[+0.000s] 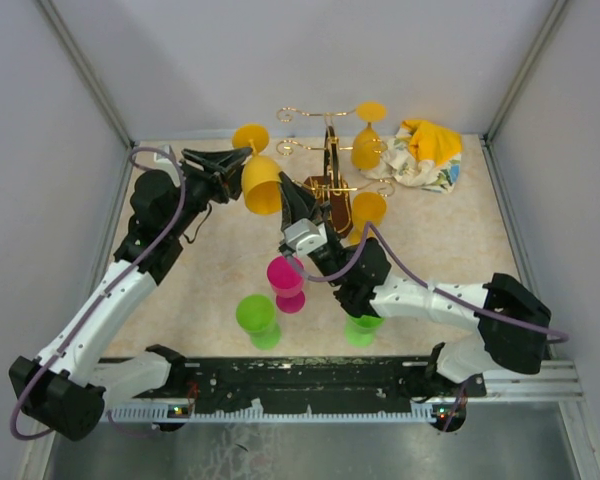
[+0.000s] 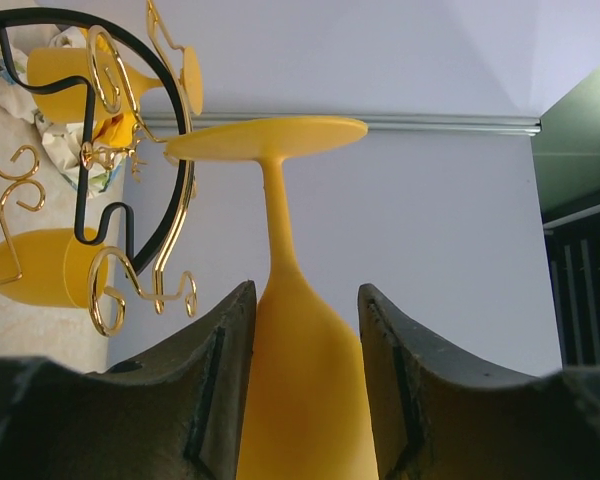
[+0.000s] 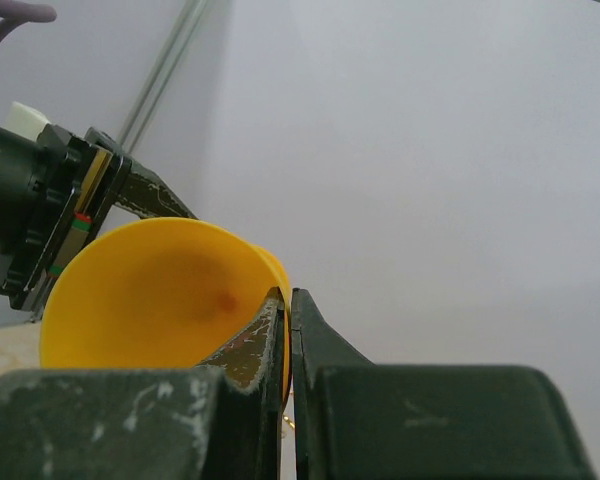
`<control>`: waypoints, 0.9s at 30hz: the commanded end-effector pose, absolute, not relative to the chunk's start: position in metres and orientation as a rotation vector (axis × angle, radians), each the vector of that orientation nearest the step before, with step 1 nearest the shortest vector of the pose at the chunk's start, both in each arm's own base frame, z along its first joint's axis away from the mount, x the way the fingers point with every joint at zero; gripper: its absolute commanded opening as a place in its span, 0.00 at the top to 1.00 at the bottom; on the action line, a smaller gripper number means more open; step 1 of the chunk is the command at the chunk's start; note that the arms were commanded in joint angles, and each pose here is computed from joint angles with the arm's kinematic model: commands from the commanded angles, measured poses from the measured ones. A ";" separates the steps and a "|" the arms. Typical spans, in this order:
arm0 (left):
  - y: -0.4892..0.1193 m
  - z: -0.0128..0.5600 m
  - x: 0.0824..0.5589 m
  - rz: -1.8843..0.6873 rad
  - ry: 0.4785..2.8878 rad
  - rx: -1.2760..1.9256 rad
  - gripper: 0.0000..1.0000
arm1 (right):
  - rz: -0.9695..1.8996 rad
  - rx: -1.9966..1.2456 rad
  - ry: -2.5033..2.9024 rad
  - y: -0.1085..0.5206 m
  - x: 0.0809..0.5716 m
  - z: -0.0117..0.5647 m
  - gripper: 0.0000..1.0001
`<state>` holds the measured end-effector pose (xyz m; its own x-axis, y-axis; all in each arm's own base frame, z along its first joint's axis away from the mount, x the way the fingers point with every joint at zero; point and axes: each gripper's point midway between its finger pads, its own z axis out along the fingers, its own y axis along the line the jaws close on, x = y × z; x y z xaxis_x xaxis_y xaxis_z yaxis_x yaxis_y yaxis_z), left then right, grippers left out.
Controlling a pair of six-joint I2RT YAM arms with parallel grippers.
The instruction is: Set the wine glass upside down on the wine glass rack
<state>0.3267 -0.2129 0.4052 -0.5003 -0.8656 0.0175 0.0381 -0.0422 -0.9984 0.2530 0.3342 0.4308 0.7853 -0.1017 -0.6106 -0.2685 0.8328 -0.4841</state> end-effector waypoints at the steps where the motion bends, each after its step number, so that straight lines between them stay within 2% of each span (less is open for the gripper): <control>1: -0.216 0.409 0.323 -1.657 1.528 -0.865 0.50 | 0.174 -0.521 0.595 0.335 0.238 0.465 1.00; 9: -0.217 0.410 0.323 -1.664 1.528 -0.852 0.52 | 0.209 -0.549 0.590 0.343 0.233 0.462 1.00; 17: -0.218 0.410 0.324 -1.672 1.519 -0.839 0.66 | 0.225 -0.576 0.603 0.345 0.232 0.456 1.00; 20: -0.219 0.409 0.324 -1.669 1.517 -0.830 0.68 | 0.235 -0.590 0.608 0.345 0.230 0.453 1.00; 22: -0.219 0.409 0.324 -1.671 1.515 -0.827 0.67 | 0.237 -0.589 0.610 0.344 0.230 0.452 1.00; 27: -0.220 0.411 0.324 -1.676 1.519 -0.816 0.52 | 0.235 -0.582 0.604 0.342 0.229 0.454 1.00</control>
